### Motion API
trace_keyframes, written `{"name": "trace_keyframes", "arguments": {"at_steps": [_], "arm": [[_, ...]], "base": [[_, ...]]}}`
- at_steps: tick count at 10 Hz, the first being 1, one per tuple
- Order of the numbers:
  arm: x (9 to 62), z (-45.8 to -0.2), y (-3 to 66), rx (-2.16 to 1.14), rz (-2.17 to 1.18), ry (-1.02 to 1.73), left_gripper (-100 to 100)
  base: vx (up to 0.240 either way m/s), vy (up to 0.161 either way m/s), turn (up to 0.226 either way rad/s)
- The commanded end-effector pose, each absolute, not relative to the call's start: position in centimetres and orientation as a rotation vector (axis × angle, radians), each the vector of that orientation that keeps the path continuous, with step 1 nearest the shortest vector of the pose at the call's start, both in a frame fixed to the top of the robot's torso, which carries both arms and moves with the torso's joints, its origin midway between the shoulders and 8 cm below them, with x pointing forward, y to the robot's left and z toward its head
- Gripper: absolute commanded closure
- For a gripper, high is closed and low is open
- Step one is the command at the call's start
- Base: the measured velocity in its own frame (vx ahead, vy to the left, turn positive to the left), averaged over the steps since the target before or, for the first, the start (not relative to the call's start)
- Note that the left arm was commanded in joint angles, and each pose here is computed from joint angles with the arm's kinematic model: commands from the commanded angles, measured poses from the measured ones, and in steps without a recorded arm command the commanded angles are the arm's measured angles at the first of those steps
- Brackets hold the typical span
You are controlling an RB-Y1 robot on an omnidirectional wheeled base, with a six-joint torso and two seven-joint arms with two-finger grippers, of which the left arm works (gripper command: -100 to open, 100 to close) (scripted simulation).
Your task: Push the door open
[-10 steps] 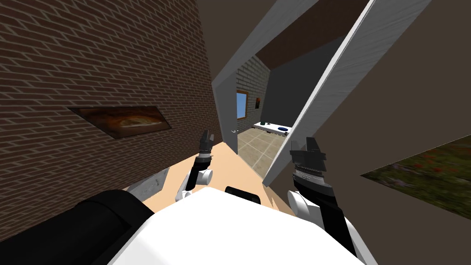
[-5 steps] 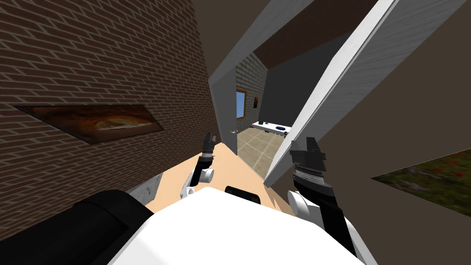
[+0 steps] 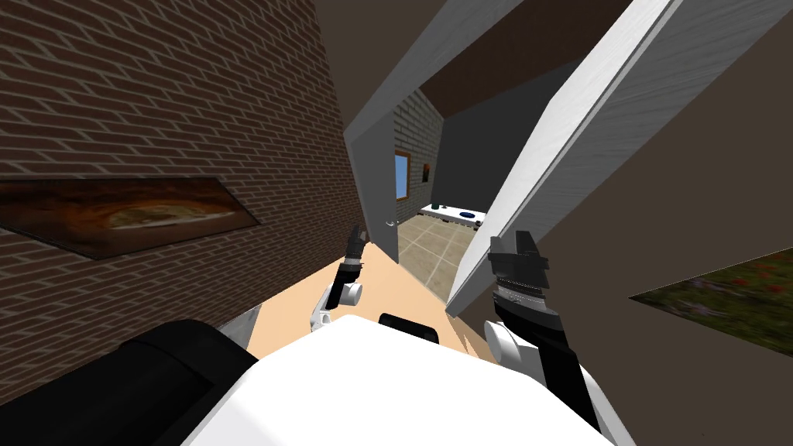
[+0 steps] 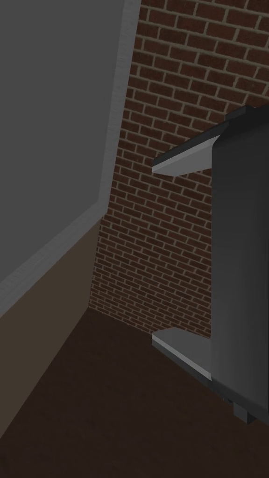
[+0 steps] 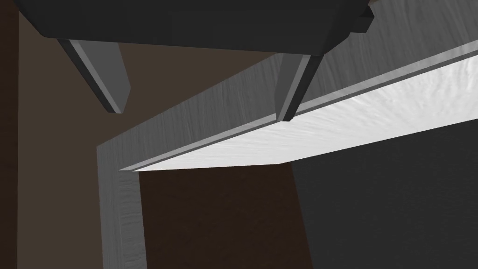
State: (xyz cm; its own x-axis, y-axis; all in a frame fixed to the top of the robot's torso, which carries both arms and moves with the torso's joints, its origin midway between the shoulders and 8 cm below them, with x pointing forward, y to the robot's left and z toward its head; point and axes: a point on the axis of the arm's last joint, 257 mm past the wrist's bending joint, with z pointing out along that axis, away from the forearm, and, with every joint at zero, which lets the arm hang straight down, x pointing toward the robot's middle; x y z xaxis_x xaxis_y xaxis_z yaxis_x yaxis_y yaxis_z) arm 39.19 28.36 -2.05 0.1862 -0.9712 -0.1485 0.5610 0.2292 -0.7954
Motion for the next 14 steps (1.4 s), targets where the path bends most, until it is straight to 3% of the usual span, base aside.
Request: {"name": "trace_keyframes", "arguments": {"at_steps": [1, 14], "arm": [[39.9, -3.3, 28.5, -0.687, -1.202, 0.764, -100], [44.7, -13.3, 29.5, -0.809, -1.188, 0.878, -100]], "base": [[0.072, 0.106, -0.127], [0.069, 0.114, -0.134]]}}
